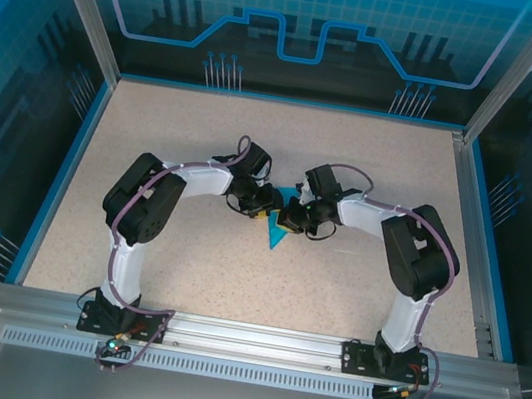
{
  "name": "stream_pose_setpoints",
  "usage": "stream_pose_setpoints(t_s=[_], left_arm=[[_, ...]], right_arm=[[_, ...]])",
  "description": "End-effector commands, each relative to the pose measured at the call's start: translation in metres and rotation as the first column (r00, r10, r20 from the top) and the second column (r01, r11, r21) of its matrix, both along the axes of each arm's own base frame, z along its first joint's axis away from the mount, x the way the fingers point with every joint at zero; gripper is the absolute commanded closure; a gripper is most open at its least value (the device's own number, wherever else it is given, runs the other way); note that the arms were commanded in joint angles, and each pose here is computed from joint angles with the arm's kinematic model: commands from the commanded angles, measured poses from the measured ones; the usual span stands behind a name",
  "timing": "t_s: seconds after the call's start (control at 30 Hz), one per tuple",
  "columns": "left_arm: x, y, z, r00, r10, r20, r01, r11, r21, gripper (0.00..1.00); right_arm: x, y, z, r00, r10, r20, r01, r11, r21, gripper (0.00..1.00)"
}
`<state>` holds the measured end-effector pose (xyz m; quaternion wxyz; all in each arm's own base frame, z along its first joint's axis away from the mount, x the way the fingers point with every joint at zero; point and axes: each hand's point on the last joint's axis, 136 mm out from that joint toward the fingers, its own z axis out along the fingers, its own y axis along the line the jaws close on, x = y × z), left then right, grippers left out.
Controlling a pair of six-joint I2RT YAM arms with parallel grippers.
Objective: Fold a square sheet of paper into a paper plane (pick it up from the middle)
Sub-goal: Third fold the triangle at the center of the table.
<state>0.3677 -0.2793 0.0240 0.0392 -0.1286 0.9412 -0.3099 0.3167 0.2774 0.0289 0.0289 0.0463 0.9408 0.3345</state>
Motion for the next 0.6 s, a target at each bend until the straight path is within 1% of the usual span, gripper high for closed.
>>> stream_pose_setpoints(t_s=[0.0,0.23,0.57], left_arm=[[-0.0058,0.0053,-0.0127,0.999,-0.006,-0.042,0.007,0.999,0.034,0.58],[-0.0064,0.0051,-0.0111,0.999,-0.009,-0.041,0.011,0.999,0.032,0.57],[-0.0066,0.0052,-0.0120,0.999,-0.010,-0.043,0.012,0.999,0.033,0.57]], right_arm=[[0.0012,0.0077,-0.0011,1.000,0.029,0.008,-0.029,1.000,-0.002,0.94],[0.0006,0.0092,-0.0046,0.999,0.035,0.004,-0.035,0.999,0.001,0.94],[0.0036,0.0139,-0.0036,0.998,0.047,0.030,-0.048,0.999,0.025,0.94]])
